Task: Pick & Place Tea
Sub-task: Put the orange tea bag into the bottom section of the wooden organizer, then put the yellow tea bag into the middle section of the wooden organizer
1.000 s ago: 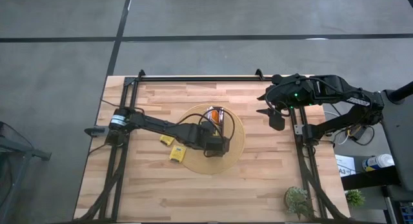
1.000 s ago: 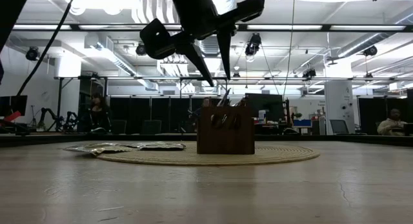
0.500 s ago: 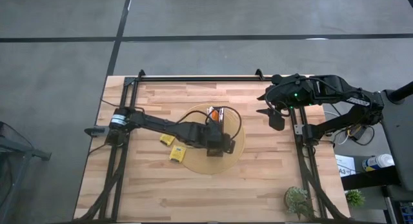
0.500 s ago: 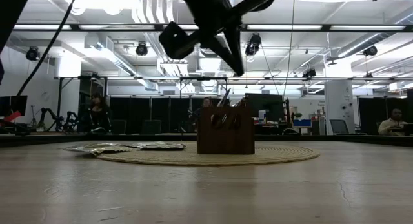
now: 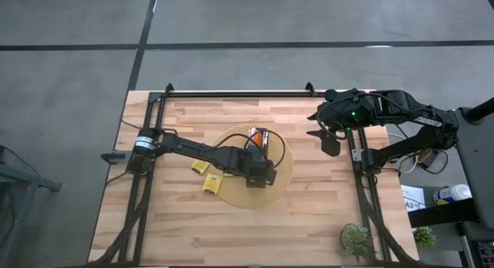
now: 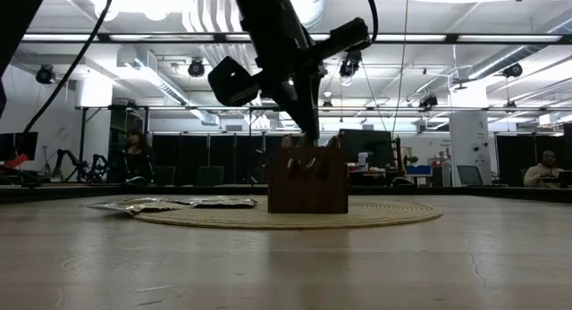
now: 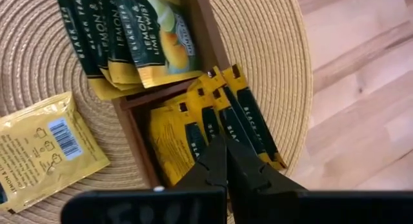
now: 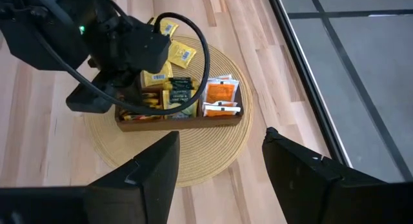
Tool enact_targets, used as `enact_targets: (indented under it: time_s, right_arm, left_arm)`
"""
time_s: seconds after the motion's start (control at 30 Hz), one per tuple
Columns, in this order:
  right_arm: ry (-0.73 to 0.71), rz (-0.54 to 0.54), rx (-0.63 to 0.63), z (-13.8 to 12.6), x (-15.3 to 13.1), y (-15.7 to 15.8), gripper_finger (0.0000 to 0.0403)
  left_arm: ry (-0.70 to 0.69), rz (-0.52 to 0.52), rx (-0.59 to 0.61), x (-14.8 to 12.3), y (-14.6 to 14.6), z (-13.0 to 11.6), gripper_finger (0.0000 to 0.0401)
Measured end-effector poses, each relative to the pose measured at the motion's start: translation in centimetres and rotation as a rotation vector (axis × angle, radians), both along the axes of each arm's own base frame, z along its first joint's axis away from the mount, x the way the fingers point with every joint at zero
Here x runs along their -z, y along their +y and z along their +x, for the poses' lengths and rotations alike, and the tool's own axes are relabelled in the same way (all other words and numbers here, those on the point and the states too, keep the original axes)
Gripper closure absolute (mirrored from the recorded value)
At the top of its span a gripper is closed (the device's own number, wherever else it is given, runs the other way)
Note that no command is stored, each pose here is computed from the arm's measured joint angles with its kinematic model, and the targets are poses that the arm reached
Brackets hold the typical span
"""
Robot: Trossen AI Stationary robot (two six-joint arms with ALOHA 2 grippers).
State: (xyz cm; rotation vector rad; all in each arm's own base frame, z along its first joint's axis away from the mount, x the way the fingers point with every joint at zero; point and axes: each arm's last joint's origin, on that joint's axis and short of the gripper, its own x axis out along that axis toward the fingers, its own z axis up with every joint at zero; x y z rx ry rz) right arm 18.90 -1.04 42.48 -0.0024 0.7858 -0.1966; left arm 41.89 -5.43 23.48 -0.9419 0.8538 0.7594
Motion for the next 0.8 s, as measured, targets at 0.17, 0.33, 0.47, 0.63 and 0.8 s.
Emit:
enact_targets:
  time_s: [0.17,0.33,0.47,0.63,0.8]
  right_arm:
    - [-0.002,0.000,0.002,0.0,0.0,0.0,0.0183]
    - [-0.002,0.001,0.002,0.0,0.0,0.0,0.0183]
    - [-0.004,0.000,0.002,0.0,0.0,0.0,0.0183]
    - [-0.006,-0.002,0.001,0.1,0.0,0.0,0.0183]
    - [0.001,0.000,0.004,0.2,0.3,0.0,0.0183]
  left_arm:
    - [0.002,0.000,-0.001,0.0,0.0,0.0,0.0401]
    - [-0.026,-0.001,-0.003,-0.9,0.1,-0.3,0.0401]
    - [-0.058,0.016,0.003,-2.2,0.2,-0.7,0.0401]
    - [-0.099,0.103,-0.018,-4.5,0.6,-1.9,0.0401]
    - [-0.022,0.257,-0.035,-6.5,1.3,-4.4,0.0401]
